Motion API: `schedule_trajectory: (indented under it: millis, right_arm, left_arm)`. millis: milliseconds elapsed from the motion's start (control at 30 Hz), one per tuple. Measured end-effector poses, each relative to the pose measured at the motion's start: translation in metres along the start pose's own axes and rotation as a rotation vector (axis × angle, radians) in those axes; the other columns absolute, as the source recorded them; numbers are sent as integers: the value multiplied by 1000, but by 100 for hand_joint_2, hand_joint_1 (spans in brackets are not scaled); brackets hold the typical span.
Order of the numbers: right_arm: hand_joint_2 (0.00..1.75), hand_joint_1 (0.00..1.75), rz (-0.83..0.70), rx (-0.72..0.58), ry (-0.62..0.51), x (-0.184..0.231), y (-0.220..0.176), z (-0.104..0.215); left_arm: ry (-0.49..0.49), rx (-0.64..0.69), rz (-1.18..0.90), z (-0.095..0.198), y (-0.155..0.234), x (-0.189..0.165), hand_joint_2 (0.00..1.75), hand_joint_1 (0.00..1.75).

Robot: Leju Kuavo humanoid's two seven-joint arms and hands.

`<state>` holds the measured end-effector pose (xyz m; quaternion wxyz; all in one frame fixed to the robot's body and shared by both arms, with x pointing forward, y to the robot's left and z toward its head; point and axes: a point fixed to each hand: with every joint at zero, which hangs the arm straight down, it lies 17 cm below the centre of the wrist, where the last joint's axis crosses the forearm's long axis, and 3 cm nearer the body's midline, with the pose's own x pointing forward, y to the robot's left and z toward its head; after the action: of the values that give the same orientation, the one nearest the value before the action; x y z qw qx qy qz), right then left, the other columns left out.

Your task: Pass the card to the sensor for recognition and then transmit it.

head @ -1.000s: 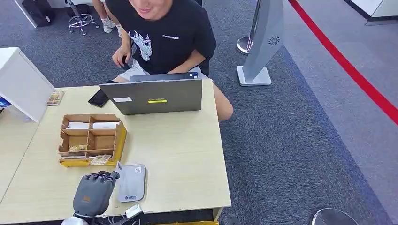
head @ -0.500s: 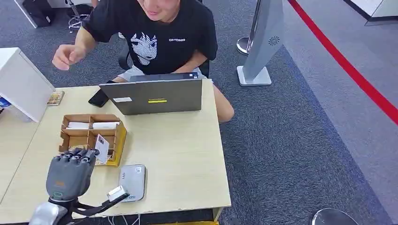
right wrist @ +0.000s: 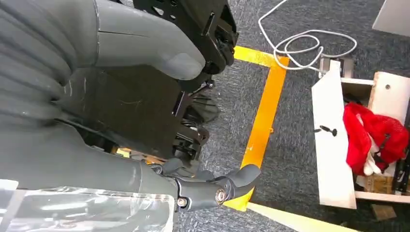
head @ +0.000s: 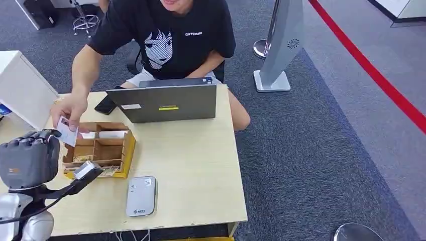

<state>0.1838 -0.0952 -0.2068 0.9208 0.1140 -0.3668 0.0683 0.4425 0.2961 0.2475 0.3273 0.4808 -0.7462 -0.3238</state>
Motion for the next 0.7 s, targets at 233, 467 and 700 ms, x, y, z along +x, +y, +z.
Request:
schedule_trajectory:
  millis: [233, 467, 700]
  right_arm:
    - [175, 0, -1, 0, 2, -1, 0, 0]
    - [175, 0, -12, -9, -2, 0, -1, 0]
    - [175, 0, -34, -26, -8, 0, -4, 1]
  left_arm:
    - [20, 4, 39, -1, 6, -14, 175, 0]
    - [7, -3, 46, 12, 6, -11, 175, 0]
    - [-57, -8, -15, 44, 8, 15, 175, 0]
